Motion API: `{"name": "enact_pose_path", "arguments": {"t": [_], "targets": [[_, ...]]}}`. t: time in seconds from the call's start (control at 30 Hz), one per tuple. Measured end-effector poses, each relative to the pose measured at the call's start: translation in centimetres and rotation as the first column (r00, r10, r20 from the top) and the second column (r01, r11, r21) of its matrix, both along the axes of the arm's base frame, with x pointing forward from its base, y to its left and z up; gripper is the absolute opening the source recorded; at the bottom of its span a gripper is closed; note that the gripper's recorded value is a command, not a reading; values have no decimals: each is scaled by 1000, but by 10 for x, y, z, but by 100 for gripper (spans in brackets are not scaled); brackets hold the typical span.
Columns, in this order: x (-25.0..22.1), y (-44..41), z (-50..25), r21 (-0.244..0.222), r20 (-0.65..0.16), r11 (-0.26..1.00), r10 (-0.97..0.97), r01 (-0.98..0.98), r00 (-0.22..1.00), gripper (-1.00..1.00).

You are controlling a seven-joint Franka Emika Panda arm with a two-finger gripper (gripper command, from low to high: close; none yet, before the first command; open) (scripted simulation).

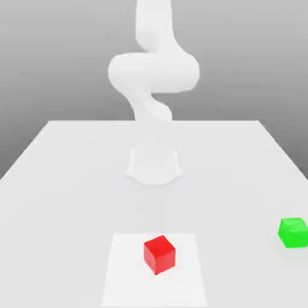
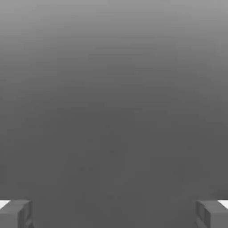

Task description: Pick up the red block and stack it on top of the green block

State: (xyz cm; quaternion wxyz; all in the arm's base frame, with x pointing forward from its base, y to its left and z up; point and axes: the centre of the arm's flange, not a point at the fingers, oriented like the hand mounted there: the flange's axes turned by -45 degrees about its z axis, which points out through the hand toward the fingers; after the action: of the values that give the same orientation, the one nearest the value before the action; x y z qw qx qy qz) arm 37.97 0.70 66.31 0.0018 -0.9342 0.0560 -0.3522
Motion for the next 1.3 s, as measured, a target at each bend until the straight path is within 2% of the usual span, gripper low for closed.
{"name": "enact_pose_path", "arguments": {"t": [0.17,0.33,0.53,0.7,0.8,0.97,1.0,1.3], "targets": [[50,4,-108,62,-163,978,-186,198,969,0],[71,0,-217,94,-318,914,-347,394,882,0],[61,-3,-341,91,-495,785,-499,613,712,0],[27,2,-430,54,-625,639,-578,767,525,0],[18,4,-463,42,-654,595,-591,803,472,0],[17,5,-506,40,-658,589,-592,807,465,0],[16,5,-515,38,-658,590,-592,807,464,-100],[17,5,-503,42,-657,588,-593,807,466,-100]]}}
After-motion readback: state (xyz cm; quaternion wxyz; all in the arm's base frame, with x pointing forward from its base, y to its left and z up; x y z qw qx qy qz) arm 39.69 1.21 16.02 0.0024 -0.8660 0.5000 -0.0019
